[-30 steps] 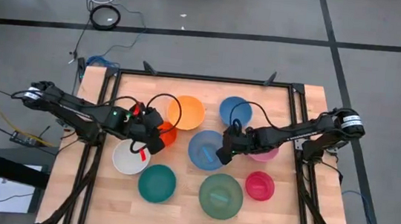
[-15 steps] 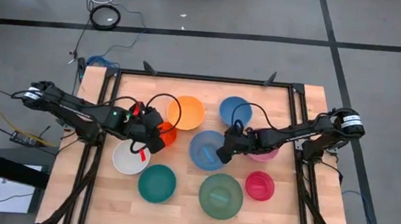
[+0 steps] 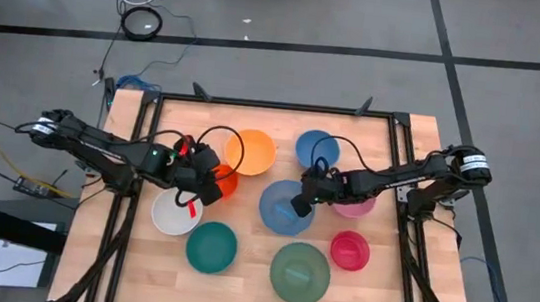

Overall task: Nest bowls inside each other
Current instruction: Stack the blue bowl into the green bowl

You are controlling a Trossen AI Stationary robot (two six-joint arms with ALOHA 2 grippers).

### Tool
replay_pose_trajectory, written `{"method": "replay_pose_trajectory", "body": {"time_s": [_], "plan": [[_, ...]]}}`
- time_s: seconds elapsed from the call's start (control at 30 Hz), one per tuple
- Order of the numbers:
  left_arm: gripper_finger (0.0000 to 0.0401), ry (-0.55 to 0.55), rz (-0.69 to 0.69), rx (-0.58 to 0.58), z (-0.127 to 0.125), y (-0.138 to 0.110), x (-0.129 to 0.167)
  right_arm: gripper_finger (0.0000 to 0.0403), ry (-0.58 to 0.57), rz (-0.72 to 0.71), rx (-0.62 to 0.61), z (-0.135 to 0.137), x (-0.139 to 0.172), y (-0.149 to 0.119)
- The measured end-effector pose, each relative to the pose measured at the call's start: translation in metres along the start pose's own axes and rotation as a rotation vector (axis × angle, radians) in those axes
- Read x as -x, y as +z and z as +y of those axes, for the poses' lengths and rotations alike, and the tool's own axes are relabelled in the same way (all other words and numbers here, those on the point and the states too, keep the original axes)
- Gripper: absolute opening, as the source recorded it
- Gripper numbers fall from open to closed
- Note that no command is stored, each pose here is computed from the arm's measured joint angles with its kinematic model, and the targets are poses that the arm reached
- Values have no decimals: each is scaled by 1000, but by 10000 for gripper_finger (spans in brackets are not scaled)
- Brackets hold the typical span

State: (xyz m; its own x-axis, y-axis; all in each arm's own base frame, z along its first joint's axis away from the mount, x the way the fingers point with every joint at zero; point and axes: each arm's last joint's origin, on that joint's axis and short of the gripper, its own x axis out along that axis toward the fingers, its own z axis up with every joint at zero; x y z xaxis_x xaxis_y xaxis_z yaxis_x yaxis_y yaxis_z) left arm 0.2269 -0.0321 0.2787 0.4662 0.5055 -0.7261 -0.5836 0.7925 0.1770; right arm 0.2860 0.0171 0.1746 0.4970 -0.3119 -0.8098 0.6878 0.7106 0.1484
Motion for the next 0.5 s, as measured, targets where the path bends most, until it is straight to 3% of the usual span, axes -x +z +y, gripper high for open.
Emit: {"method": "replay_pose_trajectory", "body": {"time_s": [0.27,0.5], "plan": [[131,8,-4,-36,0,0,0,1,122,-103,13,0,40,14],[131,3,69,-102,4,-6,1,1,419,-144,39,-2,109,13]]}}
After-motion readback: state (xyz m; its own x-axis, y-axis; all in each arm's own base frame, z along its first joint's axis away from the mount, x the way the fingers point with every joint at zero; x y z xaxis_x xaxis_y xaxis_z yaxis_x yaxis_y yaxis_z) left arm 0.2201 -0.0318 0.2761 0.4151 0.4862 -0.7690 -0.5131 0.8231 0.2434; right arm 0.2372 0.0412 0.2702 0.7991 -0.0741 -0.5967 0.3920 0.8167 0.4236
